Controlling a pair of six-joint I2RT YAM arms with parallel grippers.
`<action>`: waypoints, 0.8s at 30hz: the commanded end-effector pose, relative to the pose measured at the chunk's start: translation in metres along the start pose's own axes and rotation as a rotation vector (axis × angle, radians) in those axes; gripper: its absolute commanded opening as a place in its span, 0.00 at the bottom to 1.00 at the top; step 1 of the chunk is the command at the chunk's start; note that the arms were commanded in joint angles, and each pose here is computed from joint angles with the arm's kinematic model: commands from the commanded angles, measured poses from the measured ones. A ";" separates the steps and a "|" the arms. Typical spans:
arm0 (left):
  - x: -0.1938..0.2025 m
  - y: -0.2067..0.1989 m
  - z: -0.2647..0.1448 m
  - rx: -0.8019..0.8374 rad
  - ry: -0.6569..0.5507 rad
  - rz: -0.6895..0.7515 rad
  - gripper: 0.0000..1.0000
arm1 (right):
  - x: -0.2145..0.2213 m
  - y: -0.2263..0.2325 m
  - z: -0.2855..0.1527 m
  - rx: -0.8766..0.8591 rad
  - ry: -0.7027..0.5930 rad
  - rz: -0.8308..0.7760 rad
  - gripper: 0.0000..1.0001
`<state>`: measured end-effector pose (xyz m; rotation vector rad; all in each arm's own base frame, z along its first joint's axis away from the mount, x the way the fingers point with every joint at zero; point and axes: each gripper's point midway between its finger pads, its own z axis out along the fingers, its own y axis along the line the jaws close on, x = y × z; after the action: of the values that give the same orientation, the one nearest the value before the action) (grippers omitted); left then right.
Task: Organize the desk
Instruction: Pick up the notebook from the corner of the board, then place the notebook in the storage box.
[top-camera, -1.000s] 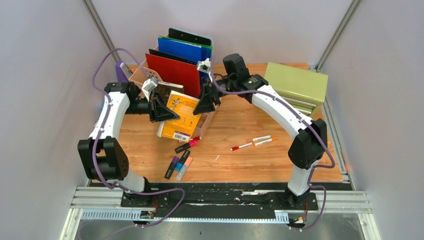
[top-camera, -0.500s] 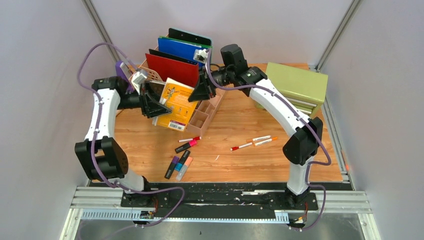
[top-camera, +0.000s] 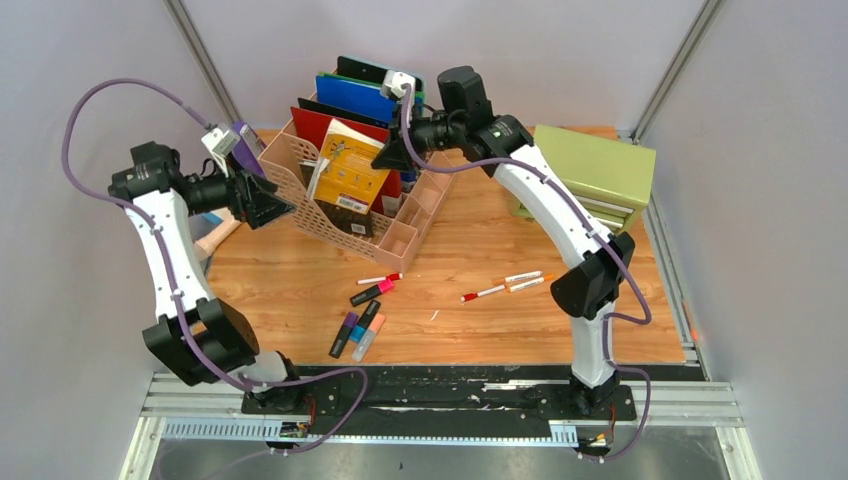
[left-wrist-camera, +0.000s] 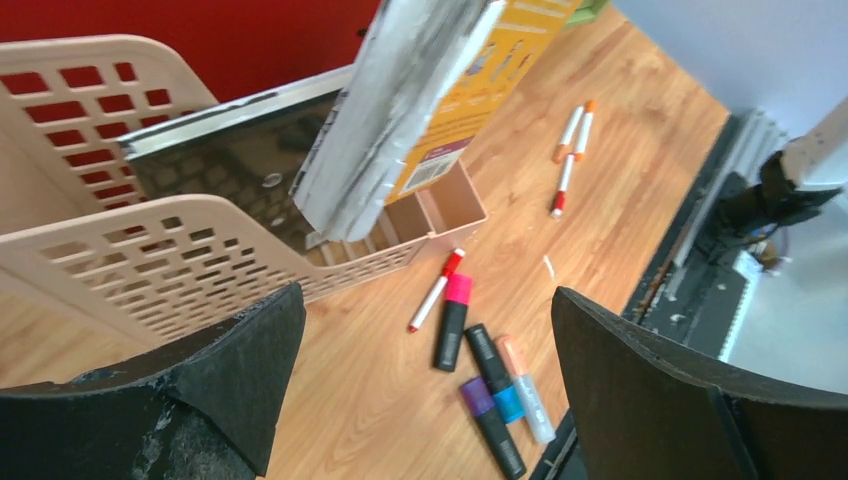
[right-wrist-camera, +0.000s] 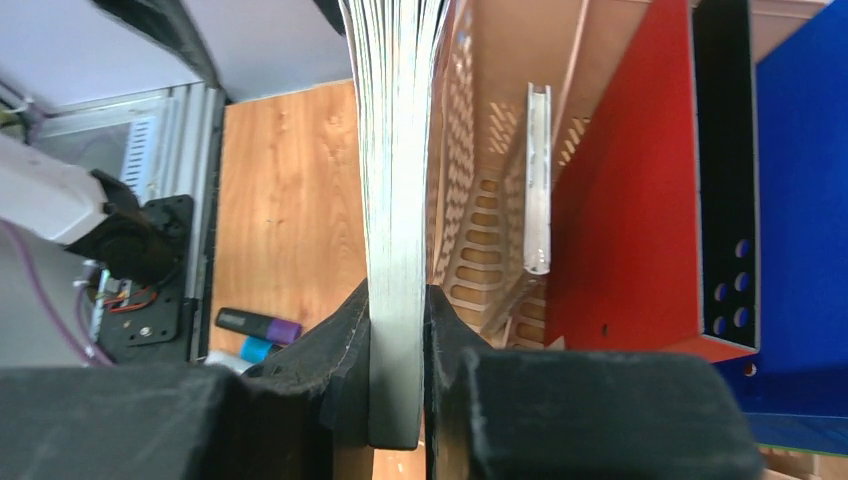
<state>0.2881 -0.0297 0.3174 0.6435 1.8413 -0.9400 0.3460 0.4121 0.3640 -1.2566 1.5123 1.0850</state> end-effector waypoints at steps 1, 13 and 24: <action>-0.021 0.001 -0.017 -0.184 0.014 0.094 1.00 | -0.018 -0.014 0.009 0.100 -0.019 -0.095 0.00; -0.036 0.006 -0.032 -0.347 0.017 0.158 1.00 | -0.006 -0.034 0.036 0.208 0.005 -0.065 0.00; -0.031 0.008 -0.032 -0.352 0.021 0.164 1.00 | 0.000 -0.043 0.032 0.272 0.016 -0.024 0.00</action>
<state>0.2918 -0.0010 0.3452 0.5759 1.9031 -0.5069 0.3864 0.4386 0.3075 -1.1617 1.7061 0.8353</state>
